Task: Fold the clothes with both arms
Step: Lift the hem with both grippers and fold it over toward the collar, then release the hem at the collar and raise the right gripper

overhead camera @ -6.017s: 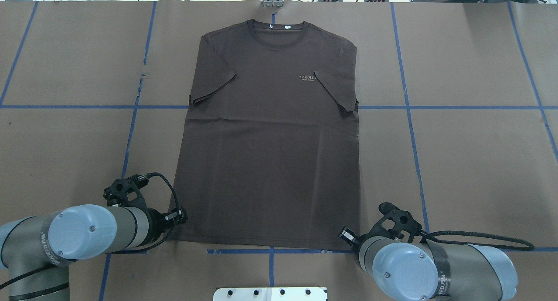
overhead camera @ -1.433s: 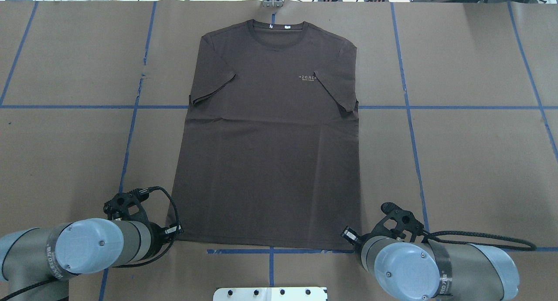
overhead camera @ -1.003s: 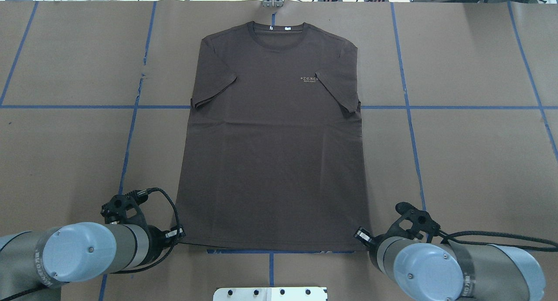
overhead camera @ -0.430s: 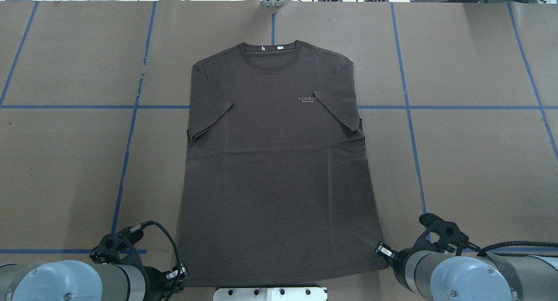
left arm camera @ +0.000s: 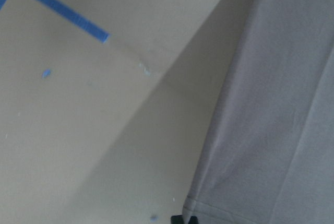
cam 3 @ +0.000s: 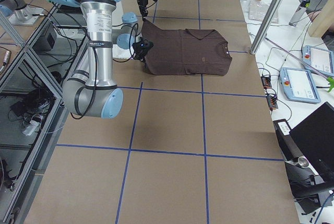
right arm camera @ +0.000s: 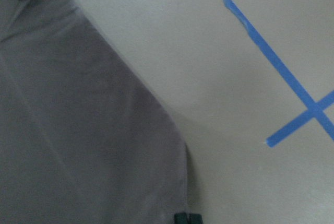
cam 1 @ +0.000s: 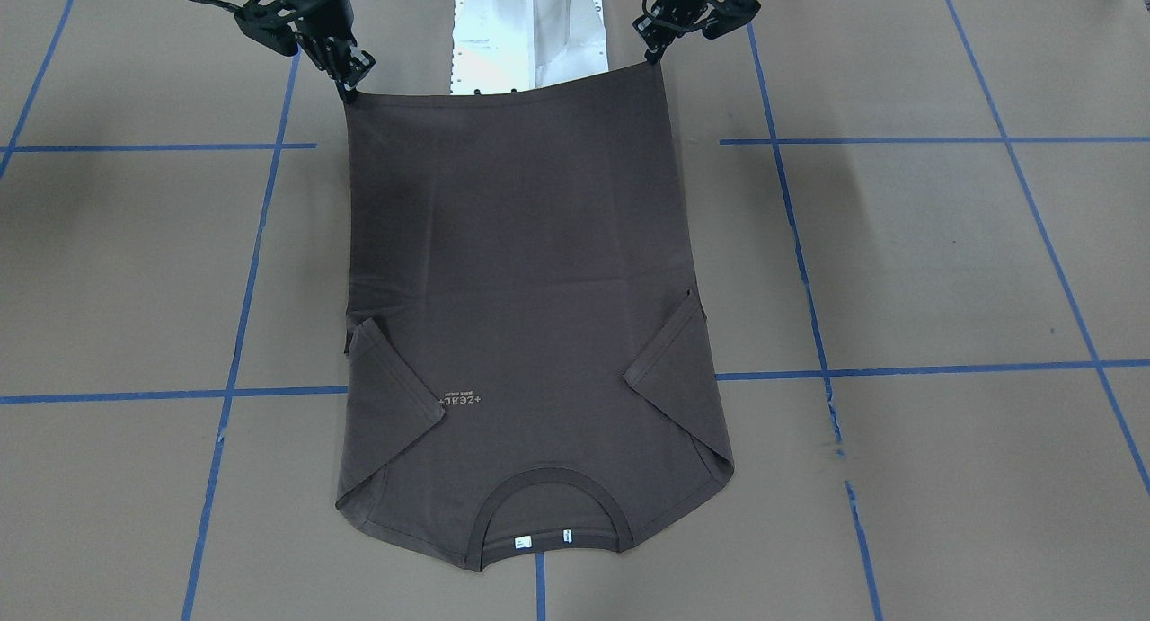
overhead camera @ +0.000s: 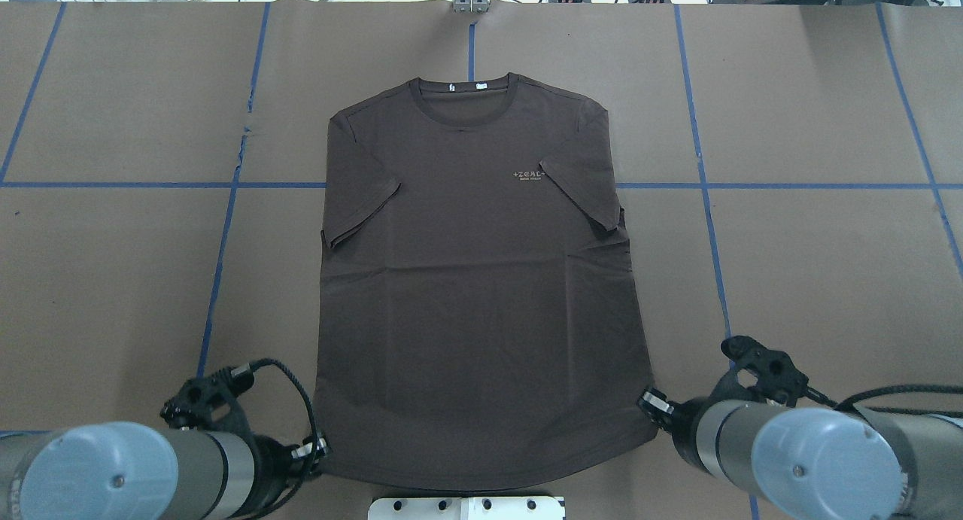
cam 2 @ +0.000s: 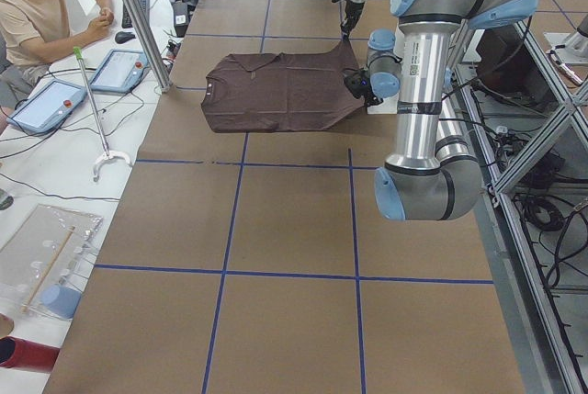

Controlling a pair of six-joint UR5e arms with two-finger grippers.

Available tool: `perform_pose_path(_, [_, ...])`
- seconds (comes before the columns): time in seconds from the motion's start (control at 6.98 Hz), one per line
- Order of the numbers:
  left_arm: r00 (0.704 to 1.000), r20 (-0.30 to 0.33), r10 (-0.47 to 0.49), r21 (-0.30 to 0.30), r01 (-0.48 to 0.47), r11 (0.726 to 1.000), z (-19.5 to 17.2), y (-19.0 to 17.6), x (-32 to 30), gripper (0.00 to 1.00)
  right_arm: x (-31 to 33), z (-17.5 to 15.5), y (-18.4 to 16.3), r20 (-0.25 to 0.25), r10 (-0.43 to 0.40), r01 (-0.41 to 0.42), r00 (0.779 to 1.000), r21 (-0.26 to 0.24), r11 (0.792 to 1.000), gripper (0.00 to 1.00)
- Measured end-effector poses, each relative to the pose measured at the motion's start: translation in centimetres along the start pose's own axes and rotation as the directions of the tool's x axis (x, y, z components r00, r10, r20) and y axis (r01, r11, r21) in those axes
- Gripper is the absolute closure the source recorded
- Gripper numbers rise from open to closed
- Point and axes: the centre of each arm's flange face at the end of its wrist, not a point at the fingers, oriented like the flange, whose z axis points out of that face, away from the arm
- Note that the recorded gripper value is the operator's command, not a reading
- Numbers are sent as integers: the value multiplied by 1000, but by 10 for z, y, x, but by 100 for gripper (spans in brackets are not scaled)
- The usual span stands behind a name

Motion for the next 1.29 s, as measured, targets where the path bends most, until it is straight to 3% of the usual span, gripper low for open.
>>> perform_pose_path(0.29, [997, -30, 76, 135, -72, 988, 2, -73, 46, 100, -72, 11, -59, 33, 5, -6, 999, 24, 1000, 100])
perform_pose_path(0.72, [988, -17, 151, 341, -136, 930, -6, -208, 119, 100, -164, 61, -184, -20, -34, 37, 999, 134, 990, 100])
perform_pose_path(1.0, [985, -16, 170, 418, -148, 896, -13, -276, 137, 100, -201, 75, -248, -4, -22, 23, 1000, 162, 987, 100])
perform_pose_path(1.29, [984, -34, 174, 448, -140, 883, 1, -313, 139, 100, -223, 77, -282, -2, -21, 21, 1000, 168, 986, 100])
